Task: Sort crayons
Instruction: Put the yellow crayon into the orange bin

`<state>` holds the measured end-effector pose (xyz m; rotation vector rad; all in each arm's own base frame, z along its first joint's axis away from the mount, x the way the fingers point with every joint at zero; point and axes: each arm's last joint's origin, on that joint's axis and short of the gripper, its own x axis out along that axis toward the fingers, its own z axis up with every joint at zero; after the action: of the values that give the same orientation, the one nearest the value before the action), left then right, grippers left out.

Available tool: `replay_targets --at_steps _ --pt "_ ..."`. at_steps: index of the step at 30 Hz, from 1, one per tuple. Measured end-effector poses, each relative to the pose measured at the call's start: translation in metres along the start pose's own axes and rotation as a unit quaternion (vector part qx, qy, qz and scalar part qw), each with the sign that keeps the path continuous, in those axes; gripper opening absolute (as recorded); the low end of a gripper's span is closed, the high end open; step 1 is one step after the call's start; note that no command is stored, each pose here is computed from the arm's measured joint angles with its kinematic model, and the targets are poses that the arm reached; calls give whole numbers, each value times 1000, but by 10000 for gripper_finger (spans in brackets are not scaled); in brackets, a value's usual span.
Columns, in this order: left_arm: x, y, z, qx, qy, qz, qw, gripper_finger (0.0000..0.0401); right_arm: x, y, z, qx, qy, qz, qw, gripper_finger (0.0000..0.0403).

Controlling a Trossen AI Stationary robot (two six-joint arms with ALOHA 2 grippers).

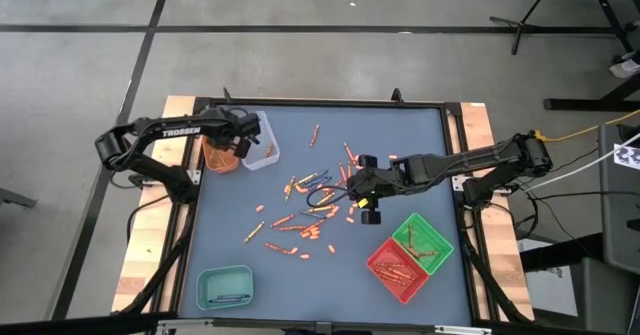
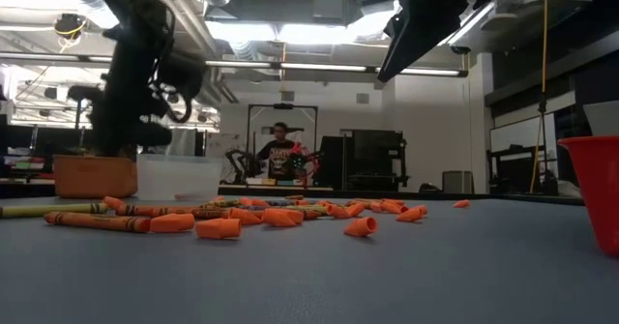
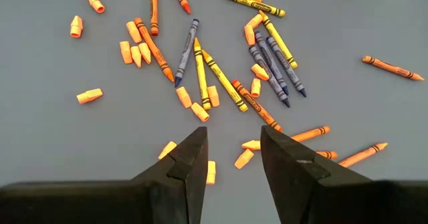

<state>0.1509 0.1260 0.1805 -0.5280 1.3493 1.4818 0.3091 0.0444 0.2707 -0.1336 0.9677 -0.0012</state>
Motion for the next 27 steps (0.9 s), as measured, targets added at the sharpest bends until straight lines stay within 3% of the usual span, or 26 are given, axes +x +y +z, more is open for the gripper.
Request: replay_targets --at_steps 7,15,27 --pt "15 -3 -11 0 2 0 1000 19 0 0 0 0 0 0 1000 137" --pt "16 -8 -6 -16 -24 -17 999 64 8 1 4 2 -14 0 1000 137" --pt "14 -9 -5 -16 -31 -31 999 107 51 7 5 -40 7 -4 999 137"
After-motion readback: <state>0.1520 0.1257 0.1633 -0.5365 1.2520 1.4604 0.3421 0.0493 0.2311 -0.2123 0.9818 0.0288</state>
